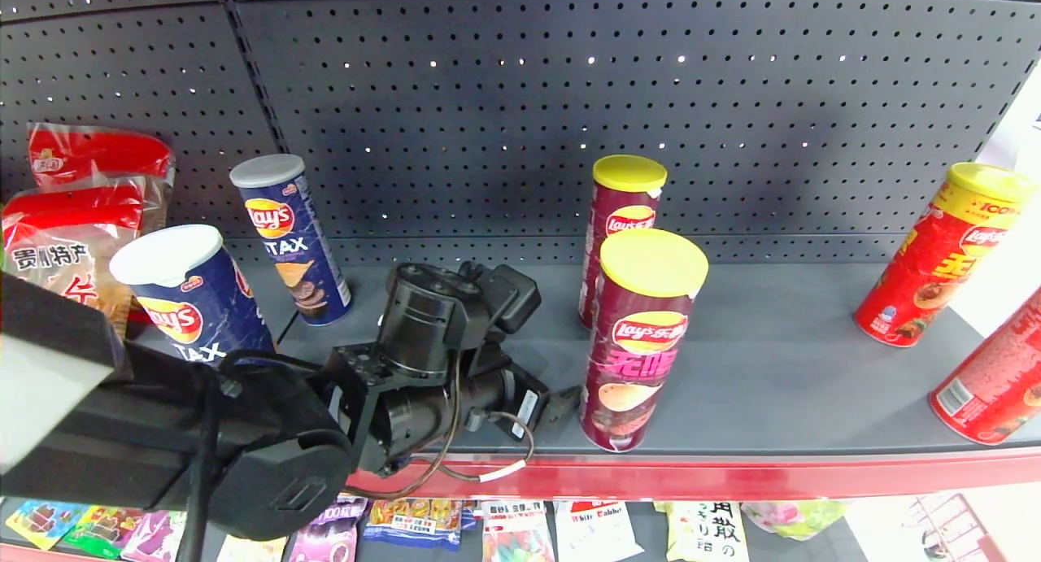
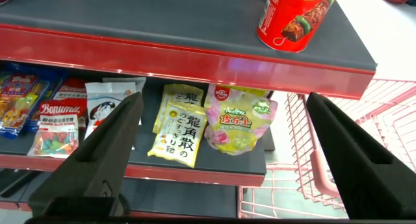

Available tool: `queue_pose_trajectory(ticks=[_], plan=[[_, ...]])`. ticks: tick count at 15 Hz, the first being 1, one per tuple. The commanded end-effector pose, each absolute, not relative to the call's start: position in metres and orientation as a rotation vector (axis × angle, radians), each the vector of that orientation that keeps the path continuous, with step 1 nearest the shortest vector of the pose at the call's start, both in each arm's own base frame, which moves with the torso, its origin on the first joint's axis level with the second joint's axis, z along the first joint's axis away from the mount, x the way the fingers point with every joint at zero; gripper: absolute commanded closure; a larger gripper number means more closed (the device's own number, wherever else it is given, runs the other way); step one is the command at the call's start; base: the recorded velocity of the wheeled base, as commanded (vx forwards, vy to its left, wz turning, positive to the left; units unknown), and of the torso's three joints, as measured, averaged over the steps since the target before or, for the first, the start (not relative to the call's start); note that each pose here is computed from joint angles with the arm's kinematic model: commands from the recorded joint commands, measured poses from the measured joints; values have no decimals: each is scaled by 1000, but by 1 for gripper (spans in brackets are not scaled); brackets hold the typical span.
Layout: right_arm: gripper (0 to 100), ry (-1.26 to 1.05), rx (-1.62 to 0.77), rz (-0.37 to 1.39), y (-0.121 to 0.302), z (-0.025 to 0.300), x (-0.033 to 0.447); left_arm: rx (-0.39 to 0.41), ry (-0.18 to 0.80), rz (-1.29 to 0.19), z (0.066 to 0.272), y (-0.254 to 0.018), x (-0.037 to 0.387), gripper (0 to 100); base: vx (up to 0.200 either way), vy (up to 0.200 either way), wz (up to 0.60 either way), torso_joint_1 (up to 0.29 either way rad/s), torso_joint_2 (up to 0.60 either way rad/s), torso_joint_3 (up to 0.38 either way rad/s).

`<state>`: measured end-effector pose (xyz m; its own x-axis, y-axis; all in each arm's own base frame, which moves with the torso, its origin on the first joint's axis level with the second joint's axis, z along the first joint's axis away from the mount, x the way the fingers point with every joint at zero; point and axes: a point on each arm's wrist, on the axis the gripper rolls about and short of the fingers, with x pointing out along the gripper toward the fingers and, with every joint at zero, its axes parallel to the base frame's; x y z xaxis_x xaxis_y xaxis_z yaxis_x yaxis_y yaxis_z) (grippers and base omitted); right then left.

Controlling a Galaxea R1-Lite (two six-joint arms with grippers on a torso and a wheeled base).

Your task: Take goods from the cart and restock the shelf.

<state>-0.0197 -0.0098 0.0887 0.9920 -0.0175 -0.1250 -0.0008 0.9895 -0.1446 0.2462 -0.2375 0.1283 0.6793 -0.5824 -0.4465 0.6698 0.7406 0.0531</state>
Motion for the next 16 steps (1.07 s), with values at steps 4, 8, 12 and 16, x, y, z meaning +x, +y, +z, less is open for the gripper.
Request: queue_pose_trajectory(ticks=[4,8,12,16], plan=[[0,128,-146,-8,-10,89,-20,222,425,-709,128,-237,245,0,0,0,0,0,0,0],[0,128,-147,-8,-10,89,-20,232,448,-678,133,-198,219,0,0,0,0,0,0,0],[0,136,-152,-6,-10,90,-19,225,420,-667,161,-147,163,0,0,0,0,0,0,0],[0,145,-157,-31,-9,91,-19,240,417,-622,191,-89,100,0,0,0,0,0,0,0]])
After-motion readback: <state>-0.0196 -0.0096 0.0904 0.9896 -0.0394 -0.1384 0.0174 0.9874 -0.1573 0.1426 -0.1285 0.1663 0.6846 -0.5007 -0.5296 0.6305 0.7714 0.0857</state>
